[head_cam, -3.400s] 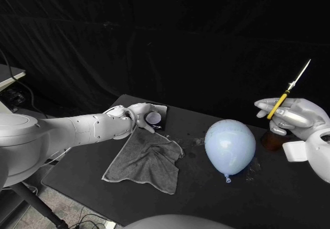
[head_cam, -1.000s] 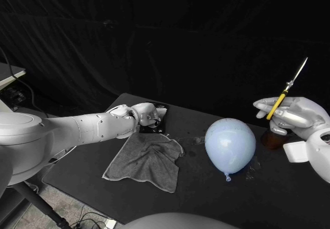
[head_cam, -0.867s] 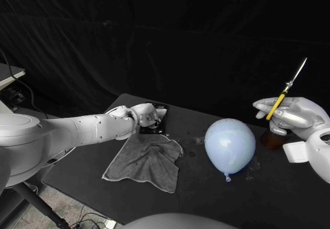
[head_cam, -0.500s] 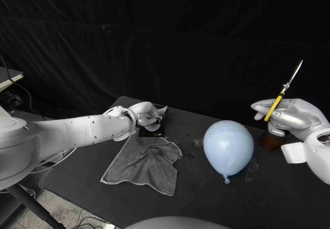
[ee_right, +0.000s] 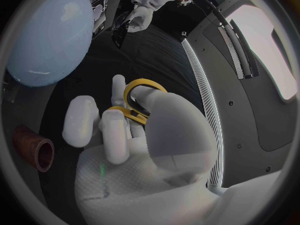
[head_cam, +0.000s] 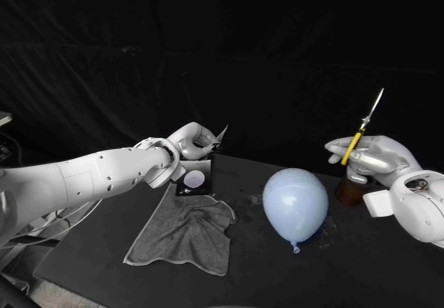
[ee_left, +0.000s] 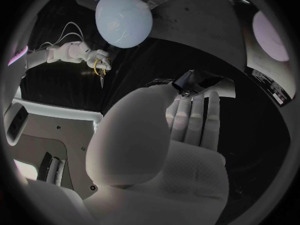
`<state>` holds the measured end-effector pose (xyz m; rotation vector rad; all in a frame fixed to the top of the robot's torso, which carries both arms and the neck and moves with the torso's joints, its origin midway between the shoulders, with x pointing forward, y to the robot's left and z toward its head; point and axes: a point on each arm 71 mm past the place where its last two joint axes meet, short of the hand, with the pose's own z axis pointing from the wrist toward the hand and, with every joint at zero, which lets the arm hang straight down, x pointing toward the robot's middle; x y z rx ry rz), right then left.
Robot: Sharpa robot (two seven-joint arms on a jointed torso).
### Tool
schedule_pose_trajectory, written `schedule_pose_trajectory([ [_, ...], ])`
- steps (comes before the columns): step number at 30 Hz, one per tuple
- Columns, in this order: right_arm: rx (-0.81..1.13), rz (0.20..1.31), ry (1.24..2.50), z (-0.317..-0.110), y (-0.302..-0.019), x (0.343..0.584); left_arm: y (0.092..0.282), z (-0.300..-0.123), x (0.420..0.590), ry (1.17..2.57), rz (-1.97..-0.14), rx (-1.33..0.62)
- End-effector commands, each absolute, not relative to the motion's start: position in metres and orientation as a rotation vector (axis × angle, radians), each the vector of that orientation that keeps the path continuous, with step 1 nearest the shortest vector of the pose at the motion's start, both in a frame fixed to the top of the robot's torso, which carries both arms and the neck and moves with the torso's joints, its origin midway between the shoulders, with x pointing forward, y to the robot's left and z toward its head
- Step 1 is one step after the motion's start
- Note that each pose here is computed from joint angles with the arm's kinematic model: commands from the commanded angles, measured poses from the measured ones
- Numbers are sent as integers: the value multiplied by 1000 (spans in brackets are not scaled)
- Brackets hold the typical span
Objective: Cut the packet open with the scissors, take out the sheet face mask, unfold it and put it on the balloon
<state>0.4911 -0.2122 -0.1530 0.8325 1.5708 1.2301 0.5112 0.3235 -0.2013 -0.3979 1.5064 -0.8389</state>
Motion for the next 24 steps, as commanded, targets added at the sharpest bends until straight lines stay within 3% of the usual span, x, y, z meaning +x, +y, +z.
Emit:
schedule_pose_trajectory([
  [1, 842, 1290, 1539, -151, -211, 493, 309, -194, 509, 1437, -1079, -618],
  [8, 883, 1331, 1529, -153, -212, 492, 272, -192, 501, 1323, -1491, -1081],
  [12, 913, 1371, 1546, -157, -209, 488, 256, -193, 497, 1294, -1656, -1234],
  [24, 987, 1443, 1593, -174, -205, 477, 220, -193, 483, 1357, -1981, -1338],
])
